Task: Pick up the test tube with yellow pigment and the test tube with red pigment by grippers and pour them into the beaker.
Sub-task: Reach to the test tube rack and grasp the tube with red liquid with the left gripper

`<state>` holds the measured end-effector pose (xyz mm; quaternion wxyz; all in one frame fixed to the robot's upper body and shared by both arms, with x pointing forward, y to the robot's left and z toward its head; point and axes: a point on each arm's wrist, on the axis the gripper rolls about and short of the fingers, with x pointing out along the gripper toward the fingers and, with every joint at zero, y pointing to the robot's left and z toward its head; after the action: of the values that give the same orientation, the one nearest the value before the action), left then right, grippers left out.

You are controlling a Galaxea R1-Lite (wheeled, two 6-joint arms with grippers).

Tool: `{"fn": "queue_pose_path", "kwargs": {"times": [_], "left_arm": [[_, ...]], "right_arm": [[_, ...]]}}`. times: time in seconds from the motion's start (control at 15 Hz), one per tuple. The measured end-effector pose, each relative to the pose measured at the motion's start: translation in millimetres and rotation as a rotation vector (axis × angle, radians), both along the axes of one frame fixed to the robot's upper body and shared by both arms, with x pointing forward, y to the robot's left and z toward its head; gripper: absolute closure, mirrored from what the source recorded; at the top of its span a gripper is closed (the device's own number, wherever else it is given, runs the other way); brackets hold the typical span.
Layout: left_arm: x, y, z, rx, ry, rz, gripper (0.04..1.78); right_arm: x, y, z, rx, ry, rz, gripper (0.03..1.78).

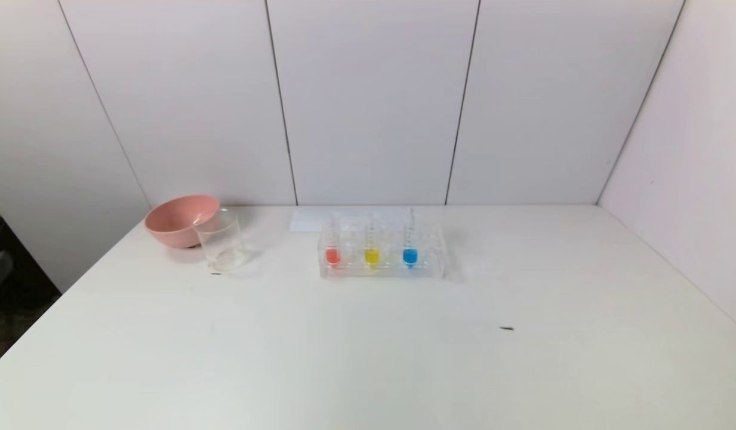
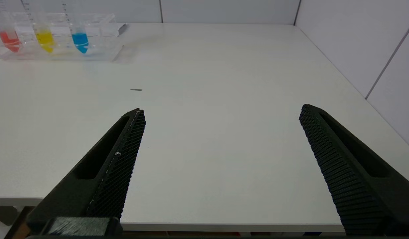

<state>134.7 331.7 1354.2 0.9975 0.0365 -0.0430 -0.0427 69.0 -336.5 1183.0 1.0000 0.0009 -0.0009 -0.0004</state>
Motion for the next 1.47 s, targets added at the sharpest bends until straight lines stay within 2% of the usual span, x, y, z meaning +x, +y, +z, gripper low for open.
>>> {"fn": "queue_pose_path", "kwargs": {"times": [0.33,0.67,0.93,1.2,1.47], "left_arm": [[69.7,-0.2,21.9,0.002,0.016,-0.026,0.06],[139.4,-2.8,30.5,0.003,0.006,-0.050,0.06],[176.6,-9.2,21.2,-0.003,0.022,-0.079,0.06],[199.8,-11.6,2.5,-0.021,0.091,-0.087,0.06],[220.2,-24.4,-15.6,-0.070,0.117,-0.131,0.06]], "right_arm": [[0.0,0.0,0.0,0.000,0.000,0.000,0.11],[0.0,0.0,0.0,0.000,0.000,0.000,0.11],[0.0,0.0,0.0,0.000,0.000,0.000,0.11],[0.0,0.0,0.0,0.000,0.000,0.000,0.11],[0.0,0.0,0.0,0.000,0.000,0.000,0.11]]}}
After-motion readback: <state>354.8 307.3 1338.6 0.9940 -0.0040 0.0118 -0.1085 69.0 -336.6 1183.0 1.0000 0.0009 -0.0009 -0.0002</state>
